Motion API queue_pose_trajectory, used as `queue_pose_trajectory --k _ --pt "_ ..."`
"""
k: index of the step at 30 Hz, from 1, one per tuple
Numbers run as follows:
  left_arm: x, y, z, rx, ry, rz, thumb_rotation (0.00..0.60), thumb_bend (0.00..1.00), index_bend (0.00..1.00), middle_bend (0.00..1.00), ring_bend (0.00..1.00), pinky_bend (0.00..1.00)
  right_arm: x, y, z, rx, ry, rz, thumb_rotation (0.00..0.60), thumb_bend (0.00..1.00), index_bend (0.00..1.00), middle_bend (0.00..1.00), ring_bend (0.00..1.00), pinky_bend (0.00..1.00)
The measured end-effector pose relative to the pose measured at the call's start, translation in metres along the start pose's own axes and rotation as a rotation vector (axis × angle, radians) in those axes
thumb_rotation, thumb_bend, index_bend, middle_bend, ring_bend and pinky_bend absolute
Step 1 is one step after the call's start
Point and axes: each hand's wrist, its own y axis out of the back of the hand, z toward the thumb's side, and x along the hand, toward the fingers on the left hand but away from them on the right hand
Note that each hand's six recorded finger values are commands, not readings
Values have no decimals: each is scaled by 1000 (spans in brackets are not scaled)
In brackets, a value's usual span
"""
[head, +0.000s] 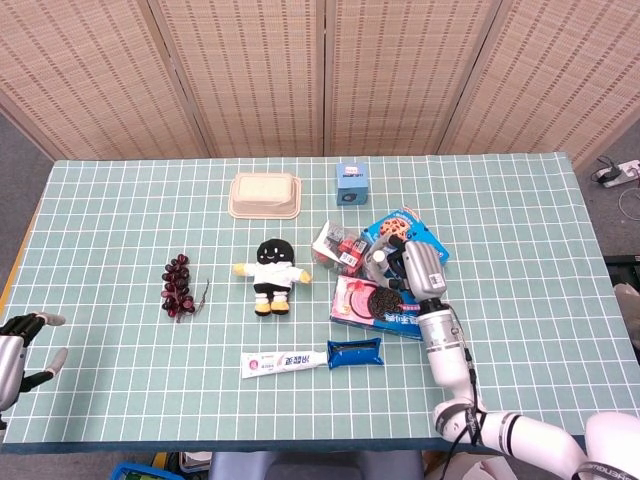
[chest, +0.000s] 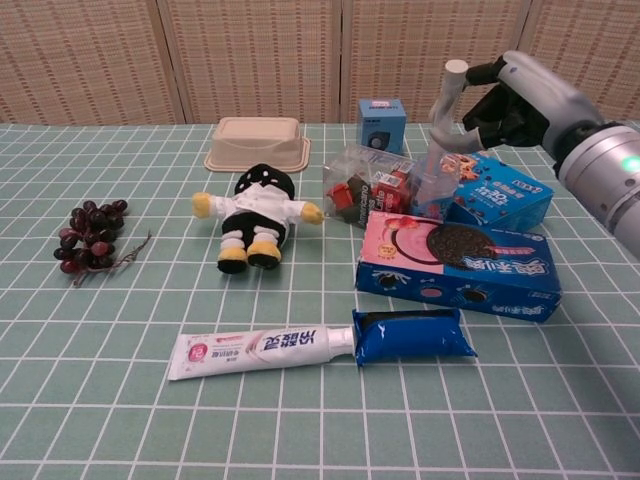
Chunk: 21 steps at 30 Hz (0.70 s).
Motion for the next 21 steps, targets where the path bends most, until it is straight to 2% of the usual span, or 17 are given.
queue_pose_trajectory --k 12,21 --pt "-1 0 1 5 -3 2 600 322 467 390 358 534 26 27 58 -77 113 -6 600 510 767 1000 1000 1000" --pt "-1 1 2 4 -6 4 600 322 467 390 358 534 46 43 91 -142 182 0 600 513 770 1000 1000 1000"
